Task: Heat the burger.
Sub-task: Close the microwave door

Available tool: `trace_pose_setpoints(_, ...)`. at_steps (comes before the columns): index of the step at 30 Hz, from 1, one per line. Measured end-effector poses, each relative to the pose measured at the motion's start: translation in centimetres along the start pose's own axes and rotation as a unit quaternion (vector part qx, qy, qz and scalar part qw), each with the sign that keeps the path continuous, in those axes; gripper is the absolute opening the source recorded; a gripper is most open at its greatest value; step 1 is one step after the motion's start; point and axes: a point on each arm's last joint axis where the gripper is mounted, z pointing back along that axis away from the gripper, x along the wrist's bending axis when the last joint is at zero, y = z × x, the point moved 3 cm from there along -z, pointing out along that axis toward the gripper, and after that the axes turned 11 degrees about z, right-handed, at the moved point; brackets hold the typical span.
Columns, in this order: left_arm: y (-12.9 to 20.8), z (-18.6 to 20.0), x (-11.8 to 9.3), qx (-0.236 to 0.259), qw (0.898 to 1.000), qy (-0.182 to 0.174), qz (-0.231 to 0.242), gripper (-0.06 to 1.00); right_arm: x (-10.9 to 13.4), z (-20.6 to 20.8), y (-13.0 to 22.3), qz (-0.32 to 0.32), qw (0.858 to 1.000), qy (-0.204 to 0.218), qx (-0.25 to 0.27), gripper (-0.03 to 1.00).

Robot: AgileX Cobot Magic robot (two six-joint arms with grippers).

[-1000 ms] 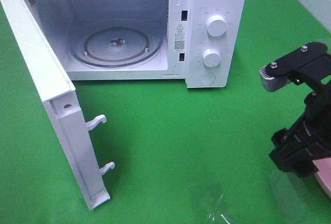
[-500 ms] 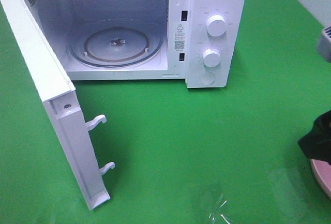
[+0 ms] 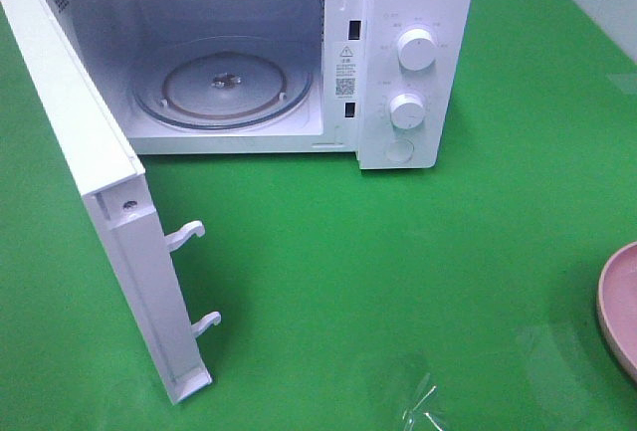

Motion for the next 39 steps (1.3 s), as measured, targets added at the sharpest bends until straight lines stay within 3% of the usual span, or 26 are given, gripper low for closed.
trace_pose_setpoints(8, 0.0, 0.0, 0.0, 0.0, 1.0, 0.0, 0.0, 0.99, -0.3, 1.1, 2.2, -0.015, 0.999, 0.008, -0.037, 0.77)
trace_pose_setpoints(17, 0.0, 0.0, 0.0, 0.0, 1.0, 0.0, 0.0, 0.99, -0.7, 2.2, 4.1, -0.074, 0.993, 0.047, -0.085, 0.77)
trace_pose_setpoints(19, 0.0, 0.0, 0.0, 0.0, 1.0, 0.0, 0.0, 0.99, -0.9, 2.9, 4.7, -0.093, 0.988, 0.071, -0.101, 0.77)
trace_pose_setpoints(26, 0.0, 0.0, 0.0, 0.0, 1.0, 0.0, 0.0, 0.99, -0.6, 3.9, 5.6, -0.113, 0.98, 0.098, -0.133, 0.77)
trace_pose_setpoints(32, 0.0, 0.0, 0.0, 0.0, 1.0, 0.0, 0.0, 0.99, -0.3, 5.5, 6.7, -0.137, 0.963, 0.145, -0.181, 0.77)
trace_pose_setpoints(39, 0.0, 0.0, 0.0, 0.0, 1.0, 0.0, 0.0, 0.99, -0.2, 5.7, 6.9, -0.141, 0.96, 0.154, -0.185, 0.77)
